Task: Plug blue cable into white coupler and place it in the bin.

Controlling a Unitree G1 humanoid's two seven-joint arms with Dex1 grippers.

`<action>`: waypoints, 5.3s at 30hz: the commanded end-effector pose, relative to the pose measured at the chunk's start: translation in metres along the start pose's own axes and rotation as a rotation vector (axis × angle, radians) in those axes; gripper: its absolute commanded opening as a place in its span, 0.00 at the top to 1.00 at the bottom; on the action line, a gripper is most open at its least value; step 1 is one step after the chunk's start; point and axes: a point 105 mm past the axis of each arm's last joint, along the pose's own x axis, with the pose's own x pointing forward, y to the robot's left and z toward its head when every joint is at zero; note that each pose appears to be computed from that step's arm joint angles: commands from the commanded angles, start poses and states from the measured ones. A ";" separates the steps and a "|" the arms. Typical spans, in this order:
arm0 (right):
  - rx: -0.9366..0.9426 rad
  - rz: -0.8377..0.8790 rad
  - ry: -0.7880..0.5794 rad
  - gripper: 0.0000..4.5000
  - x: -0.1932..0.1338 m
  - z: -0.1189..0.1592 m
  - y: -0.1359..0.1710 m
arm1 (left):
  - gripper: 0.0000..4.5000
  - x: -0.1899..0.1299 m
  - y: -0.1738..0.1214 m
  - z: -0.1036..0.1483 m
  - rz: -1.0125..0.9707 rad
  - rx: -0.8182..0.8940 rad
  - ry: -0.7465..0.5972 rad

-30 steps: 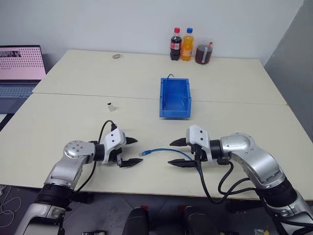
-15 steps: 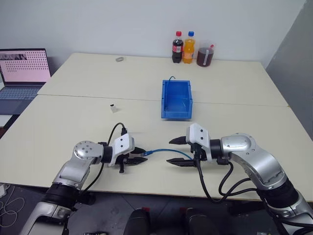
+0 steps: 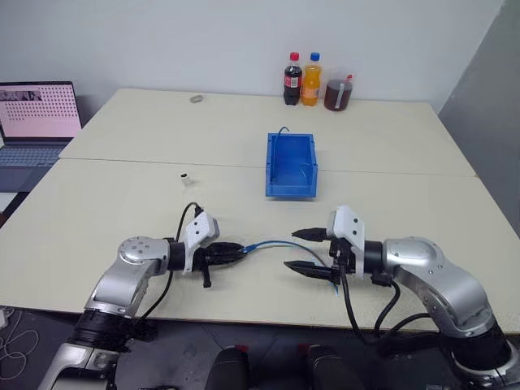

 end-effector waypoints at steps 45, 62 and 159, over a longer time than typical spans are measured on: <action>0.514 0.145 -0.376 0.96 0.031 0.042 -0.010 | 0.95 0.004 -0.035 0.069 -0.206 -0.238 -0.259; 0.516 0.139 -0.365 0.97 0.032 0.040 -0.011 | 0.53 -0.003 -0.018 0.053 -0.131 -0.225 -0.229; 0.189 -0.162 -0.158 0.97 -0.017 0.011 -0.023 | 0.82 0.030 0.023 0.040 0.118 0.187 0.054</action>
